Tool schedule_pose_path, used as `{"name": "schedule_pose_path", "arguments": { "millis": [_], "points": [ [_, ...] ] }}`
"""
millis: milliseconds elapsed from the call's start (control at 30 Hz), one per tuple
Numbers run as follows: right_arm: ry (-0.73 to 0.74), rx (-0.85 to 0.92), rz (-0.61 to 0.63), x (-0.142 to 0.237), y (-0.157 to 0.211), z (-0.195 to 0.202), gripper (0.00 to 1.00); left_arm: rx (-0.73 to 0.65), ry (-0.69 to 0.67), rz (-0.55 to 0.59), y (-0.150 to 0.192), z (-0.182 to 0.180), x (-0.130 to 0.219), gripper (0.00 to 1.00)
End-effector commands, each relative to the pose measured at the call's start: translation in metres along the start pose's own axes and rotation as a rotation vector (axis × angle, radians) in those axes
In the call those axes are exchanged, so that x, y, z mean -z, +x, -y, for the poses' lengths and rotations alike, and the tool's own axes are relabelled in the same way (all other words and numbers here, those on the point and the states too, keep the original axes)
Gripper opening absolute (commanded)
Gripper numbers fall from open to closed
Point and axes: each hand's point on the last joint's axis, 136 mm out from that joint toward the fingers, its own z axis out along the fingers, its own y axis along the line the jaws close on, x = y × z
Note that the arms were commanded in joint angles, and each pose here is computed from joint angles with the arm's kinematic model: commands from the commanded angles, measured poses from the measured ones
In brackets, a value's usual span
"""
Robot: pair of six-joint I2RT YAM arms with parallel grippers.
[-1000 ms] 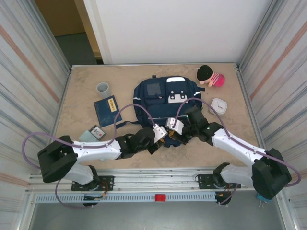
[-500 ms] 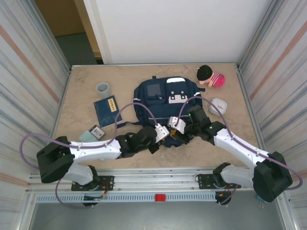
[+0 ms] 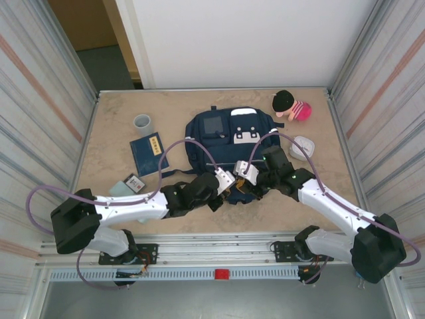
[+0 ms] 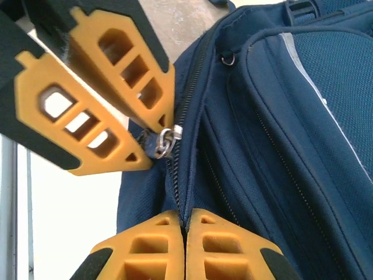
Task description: Pack books, pencil case, and school supplies into a backpack
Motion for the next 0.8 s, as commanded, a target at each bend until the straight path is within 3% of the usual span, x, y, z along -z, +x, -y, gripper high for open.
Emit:
{"name": "schedule_pose_path", "arguments": {
  "millis": [0,167,433,467,533,667,767],
  "points": [
    [0.002,0.021,0.079,0.015,-0.024,0.004,0.00,0.046,0.197,0.025,-0.019,0.023,0.014,0.07],
    [-0.009,0.027,0.081,0.019,-0.023,0.003,0.00,0.148,0.374,-0.010,-0.012,0.032,0.028,0.03],
    [-0.027,0.024,0.085,0.026,-0.024,-0.001,0.00,0.187,0.383,-0.054,0.004,0.020,0.034,0.01],
    [-0.038,0.023,0.094,0.028,-0.026,-0.004,0.00,0.180,0.370,-0.058,0.004,0.019,0.033,0.04],
    [-0.060,0.017,0.120,0.030,-0.033,-0.007,0.00,0.161,0.314,-0.061,0.004,0.014,0.030,0.20],
    [-0.122,-0.011,0.167,0.036,-0.048,-0.016,0.00,0.032,0.134,-0.014,-0.006,0.004,0.025,0.37],
    [-0.153,-0.045,0.191,0.040,-0.057,-0.020,0.00,-0.060,-0.003,0.015,-0.014,-0.001,0.024,0.41]
  ]
}}
